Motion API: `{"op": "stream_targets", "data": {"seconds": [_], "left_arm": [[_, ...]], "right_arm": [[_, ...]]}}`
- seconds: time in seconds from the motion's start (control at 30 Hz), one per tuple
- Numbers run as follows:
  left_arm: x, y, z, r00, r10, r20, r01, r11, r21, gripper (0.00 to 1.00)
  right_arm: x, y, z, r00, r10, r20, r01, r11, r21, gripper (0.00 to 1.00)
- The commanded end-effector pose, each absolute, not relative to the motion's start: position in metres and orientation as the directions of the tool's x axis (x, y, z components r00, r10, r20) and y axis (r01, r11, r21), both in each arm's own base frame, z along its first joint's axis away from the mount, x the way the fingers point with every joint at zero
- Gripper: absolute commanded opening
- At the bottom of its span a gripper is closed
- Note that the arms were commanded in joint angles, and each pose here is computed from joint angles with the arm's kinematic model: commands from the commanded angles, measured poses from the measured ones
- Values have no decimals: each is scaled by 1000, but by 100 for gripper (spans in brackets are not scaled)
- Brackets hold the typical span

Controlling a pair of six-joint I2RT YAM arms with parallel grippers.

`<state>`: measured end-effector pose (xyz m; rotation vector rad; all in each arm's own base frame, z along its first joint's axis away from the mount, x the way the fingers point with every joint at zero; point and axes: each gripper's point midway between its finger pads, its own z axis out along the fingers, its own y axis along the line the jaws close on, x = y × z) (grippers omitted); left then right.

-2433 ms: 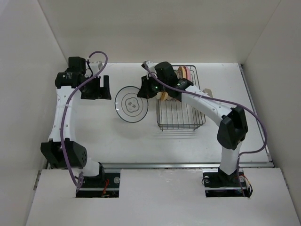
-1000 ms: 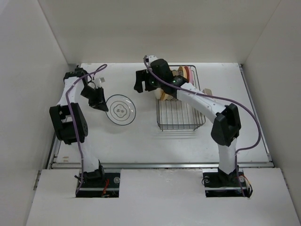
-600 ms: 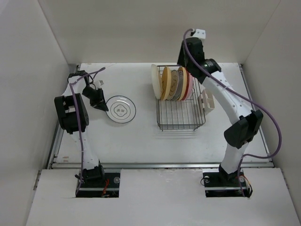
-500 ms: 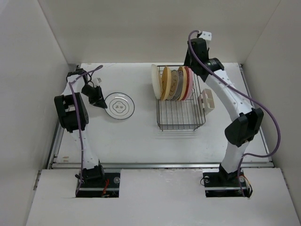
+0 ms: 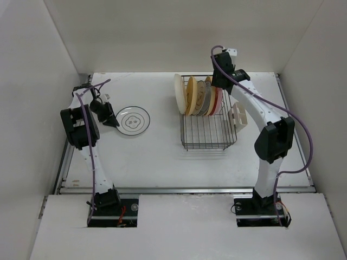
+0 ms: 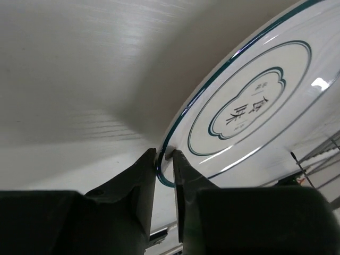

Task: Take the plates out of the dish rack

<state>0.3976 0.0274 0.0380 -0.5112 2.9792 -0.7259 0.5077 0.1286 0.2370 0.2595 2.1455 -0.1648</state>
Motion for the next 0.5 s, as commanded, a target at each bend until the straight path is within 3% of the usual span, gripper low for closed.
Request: {"op": "stream_targets", "data": {"seconds": [0.0, 0.03, 0.07, 0.13, 0.2, 0.33, 0.37, 0.4, 0.47], "left_arm": [[400, 44, 51, -947, -321, -15, -294, 885, -361, 16], [400, 44, 54, -947, -321, -24, -291, 886, -361, 21], [401, 46, 59, -946, -321, -40, -287, 891, -351, 35], [398, 49, 63, -946, -321, -44, -289, 898, -332, 50], [401, 53, 68, -945, -321, -55, -289, 904, -315, 65], [396, 50, 86, -948, -311, -71, -273, 906, -323, 67], [394, 50, 91, -948, -311, -72, -273, 906, -323, 67], [394, 50, 96, -947, -311, -84, -269, 907, -324, 68], [392, 49, 111, -944, -310, -115, -259, 910, -324, 68]], "right_arm": [[510, 127, 231, -546, 114, -830, 247, 969, -30, 45], [509, 125, 230, -551, 110, -827, 254, 966, -40, 45], [508, 125, 222, -565, 104, -819, 253, 966, -51, 45], [509, 125, 209, -591, 86, -802, 246, 966, -78, 45], [509, 122, 199, -610, 75, -789, 252, 962, -103, 50], [508, 118, 192, -621, 66, -781, 266, 955, -131, 51], [508, 118, 192, -621, 66, -781, 266, 955, -131, 46], [508, 116, 193, -618, 65, -784, 274, 952, -137, 26], [510, 115, 197, -608, 66, -791, 282, 949, -138, 11]]}}
